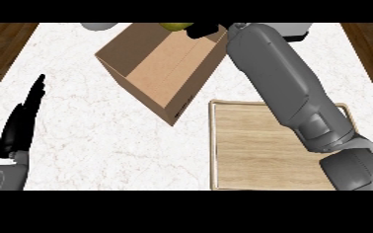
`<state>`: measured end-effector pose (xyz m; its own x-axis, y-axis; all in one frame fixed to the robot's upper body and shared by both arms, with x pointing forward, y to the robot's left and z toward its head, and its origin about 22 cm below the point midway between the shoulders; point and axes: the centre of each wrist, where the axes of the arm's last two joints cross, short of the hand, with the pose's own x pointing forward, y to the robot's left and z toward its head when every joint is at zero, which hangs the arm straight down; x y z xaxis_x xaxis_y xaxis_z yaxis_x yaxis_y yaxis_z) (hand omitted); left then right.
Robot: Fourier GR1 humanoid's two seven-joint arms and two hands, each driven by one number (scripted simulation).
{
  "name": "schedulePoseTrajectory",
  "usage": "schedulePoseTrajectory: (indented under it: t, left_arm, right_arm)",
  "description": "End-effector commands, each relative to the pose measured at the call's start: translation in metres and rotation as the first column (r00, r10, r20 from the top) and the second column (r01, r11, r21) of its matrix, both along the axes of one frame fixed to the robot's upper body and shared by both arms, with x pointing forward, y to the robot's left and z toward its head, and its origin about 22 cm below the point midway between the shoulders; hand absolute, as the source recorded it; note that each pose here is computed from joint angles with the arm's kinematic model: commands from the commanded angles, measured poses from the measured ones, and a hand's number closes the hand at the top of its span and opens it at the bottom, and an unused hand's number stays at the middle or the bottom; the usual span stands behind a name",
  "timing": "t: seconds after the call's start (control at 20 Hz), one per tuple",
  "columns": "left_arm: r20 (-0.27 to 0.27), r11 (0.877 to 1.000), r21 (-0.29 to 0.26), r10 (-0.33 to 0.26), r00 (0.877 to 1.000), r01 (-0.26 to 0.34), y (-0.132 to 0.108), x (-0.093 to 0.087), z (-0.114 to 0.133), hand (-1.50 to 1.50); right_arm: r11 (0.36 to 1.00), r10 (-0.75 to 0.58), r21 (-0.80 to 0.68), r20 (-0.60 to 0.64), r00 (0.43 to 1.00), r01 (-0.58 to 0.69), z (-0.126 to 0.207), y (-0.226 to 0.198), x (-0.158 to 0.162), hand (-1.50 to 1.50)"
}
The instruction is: Pick the pear from the tray and place it in the cardboard box
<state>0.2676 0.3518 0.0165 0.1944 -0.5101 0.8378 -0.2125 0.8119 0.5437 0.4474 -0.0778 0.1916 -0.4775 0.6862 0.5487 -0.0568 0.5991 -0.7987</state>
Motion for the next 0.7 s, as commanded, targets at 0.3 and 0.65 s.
schedulePoseTrajectory:
  t: [0.3, 0.65]
  left_arm:
    - [0.024, 0.999, 0.005, -0.052, 0.998, 0.052, -0.015, 0.006, -0.004, 0.00]
    - [0.019, 0.996, 0.000, -0.089, 0.996, 0.089, -0.027, 0.022, 0.010, 0.00]
  right_arm:
    - [0.999, -0.041, 0.011, -0.080, 0.996, 0.042, -0.028, 0.047, 0.003, 1.50]
    - [0.985, -0.170, -0.031, -0.099, 0.981, 0.167, -0.028, 0.046, 0.007, 1.50]
